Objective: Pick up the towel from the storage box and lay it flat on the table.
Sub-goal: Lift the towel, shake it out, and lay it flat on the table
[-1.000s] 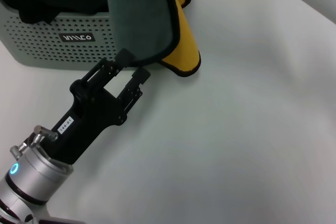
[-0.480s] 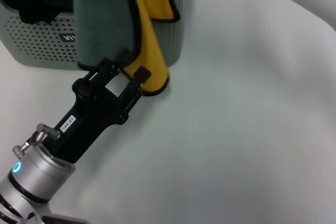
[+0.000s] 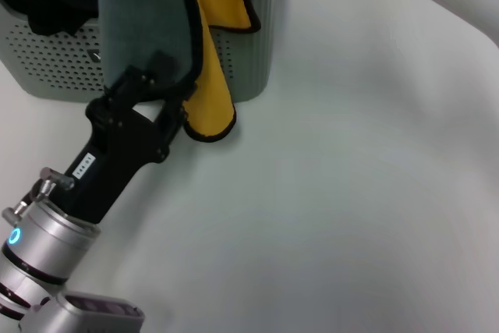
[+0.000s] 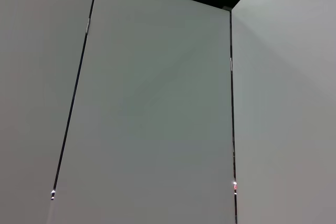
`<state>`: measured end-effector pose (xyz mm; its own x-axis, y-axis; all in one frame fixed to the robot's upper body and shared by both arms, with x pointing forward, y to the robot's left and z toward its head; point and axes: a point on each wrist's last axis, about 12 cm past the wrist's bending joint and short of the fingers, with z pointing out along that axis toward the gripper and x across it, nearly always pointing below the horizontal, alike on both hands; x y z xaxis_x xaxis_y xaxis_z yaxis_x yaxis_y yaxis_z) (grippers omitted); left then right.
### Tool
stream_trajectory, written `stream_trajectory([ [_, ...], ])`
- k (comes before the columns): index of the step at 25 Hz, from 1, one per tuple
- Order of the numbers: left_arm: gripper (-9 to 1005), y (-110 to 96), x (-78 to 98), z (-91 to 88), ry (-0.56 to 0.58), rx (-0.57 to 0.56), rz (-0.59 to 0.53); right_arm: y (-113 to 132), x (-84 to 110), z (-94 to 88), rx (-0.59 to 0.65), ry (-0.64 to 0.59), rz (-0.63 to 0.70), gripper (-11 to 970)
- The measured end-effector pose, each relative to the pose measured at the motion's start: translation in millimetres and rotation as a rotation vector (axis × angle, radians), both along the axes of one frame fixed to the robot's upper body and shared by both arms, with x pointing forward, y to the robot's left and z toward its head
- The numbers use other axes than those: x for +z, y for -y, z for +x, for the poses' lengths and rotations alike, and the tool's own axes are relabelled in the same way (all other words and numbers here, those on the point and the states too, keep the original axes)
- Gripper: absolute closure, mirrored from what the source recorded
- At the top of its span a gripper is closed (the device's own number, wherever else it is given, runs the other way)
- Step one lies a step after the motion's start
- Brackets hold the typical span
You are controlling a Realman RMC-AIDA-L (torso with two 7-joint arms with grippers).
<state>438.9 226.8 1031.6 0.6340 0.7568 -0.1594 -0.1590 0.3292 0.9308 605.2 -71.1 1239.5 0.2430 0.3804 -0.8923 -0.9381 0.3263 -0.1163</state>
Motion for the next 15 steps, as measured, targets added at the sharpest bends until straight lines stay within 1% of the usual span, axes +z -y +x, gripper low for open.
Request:
stream_trajectory([
  [5, 493, -2.5, 1.4, 2.6, 0.019, 0.045, 0.004, 0.4, -0.3, -0.2, 0.001, -0.002, 0.001, 948],
  [15, 495, 2.4, 3.6, 4.7, 0.029, 0.006, 0.002, 1.3, -0.4, 2.4, -0.008, -0.006, 0.000, 948],
])
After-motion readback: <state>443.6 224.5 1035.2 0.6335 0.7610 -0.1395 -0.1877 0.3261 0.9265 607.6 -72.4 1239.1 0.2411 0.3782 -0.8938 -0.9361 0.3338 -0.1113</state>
